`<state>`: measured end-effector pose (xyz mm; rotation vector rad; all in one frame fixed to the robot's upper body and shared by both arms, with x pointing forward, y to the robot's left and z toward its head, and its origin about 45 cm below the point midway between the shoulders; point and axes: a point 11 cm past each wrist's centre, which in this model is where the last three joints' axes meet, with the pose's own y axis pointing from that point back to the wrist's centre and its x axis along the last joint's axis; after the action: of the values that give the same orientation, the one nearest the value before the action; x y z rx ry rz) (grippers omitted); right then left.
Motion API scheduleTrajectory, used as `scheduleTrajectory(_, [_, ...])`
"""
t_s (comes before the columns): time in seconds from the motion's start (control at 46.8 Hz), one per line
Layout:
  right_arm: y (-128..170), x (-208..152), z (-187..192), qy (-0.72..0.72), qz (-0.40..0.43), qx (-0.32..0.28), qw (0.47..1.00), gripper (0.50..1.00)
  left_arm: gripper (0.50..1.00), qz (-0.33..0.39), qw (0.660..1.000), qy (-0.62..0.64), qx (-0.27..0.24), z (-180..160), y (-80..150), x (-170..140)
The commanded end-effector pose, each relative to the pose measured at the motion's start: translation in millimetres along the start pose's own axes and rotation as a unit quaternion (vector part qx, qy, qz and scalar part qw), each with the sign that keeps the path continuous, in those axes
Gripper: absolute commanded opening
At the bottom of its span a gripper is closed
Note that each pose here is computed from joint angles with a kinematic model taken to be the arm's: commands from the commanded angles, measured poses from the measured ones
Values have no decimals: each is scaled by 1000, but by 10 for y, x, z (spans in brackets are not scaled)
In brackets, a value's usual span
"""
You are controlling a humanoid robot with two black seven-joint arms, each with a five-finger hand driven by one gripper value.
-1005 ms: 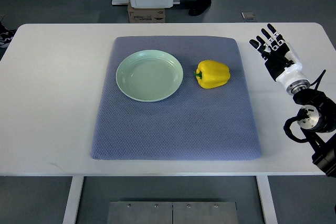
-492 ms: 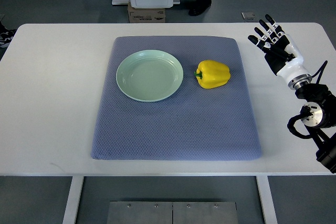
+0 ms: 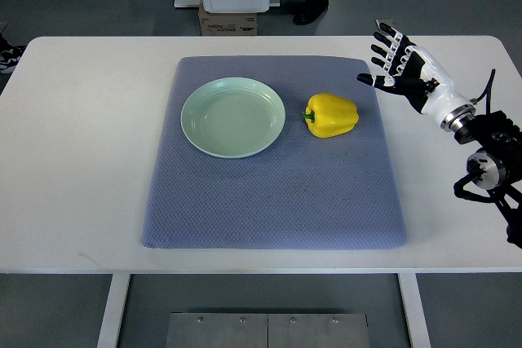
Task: Place yellow pepper on plate with right hand
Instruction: 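Reach the right hand over the yellow pepper and lower around it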
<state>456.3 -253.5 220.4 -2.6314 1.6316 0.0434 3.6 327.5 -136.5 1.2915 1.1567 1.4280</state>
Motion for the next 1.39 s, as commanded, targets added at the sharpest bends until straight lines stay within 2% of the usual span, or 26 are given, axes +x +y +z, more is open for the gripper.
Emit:
scheduleTrajectory(0.0, [-31, -66, -41, 41, -27, 2, 999, 991, 1000, 0, 1000, 0, 0, 0, 0, 0])
scheduleTrajectory(0.321, [-161, -411, -4, 163, -119, -26, 979, 972, 1000, 0, 1000, -1, 0, 1, 0, 0])
scheduleTrajectory(0.599, [-232, -562, 84, 239, -136, -40, 961, 972, 1000, 0, 1000, 0, 0, 0, 0, 0])
scheduleTrajectory(1.369, [-304, -484, 229, 331, -136, -69, 931, 968, 1000, 0, 1000, 0, 0, 0, 0, 0])
